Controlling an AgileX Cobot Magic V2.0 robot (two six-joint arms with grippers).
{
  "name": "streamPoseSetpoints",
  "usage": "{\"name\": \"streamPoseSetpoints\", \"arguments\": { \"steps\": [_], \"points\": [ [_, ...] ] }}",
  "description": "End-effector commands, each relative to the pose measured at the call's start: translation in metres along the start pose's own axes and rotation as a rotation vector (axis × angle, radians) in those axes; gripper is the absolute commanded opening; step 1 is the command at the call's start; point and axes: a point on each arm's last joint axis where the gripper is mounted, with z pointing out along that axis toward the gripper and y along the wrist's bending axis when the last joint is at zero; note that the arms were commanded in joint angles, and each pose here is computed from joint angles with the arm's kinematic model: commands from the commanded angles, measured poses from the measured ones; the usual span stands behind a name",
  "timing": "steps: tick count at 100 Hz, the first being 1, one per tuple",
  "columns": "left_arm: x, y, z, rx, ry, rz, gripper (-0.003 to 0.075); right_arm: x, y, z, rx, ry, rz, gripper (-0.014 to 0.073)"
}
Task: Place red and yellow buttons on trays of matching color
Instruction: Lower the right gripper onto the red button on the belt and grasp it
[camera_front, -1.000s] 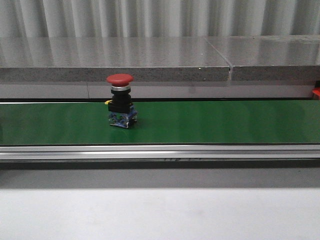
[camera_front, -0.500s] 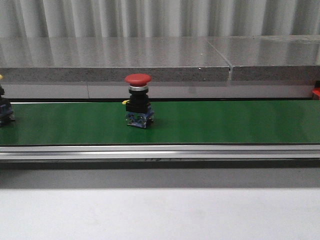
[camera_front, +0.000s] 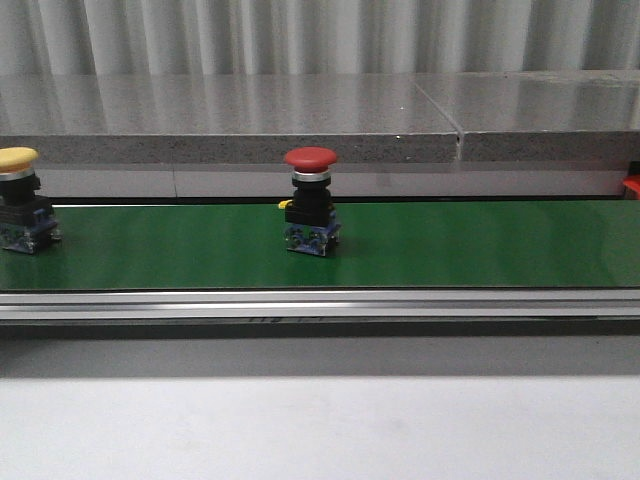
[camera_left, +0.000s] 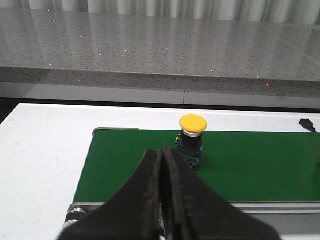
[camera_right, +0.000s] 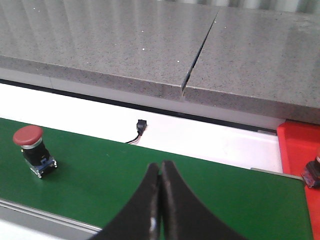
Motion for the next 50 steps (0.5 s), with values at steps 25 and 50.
{"name": "streamPoseSetpoints", "arguments": {
  "steps": [25,50],
  "points": [
    [-0.0133,-0.0014,-0.0018,0.016,-0.082,0.002,-0.0021,-0.0115,-0.002,-0.0025,0.025,-0.063,0.015,-0.0068],
    [-0.0133,-0.0014,-0.0018,0.016,-0.082,0.002,-0.0021,-0.0084,0.0023,-0.0024,-0.022,-0.028,0.026,0.01]
  ]
}}
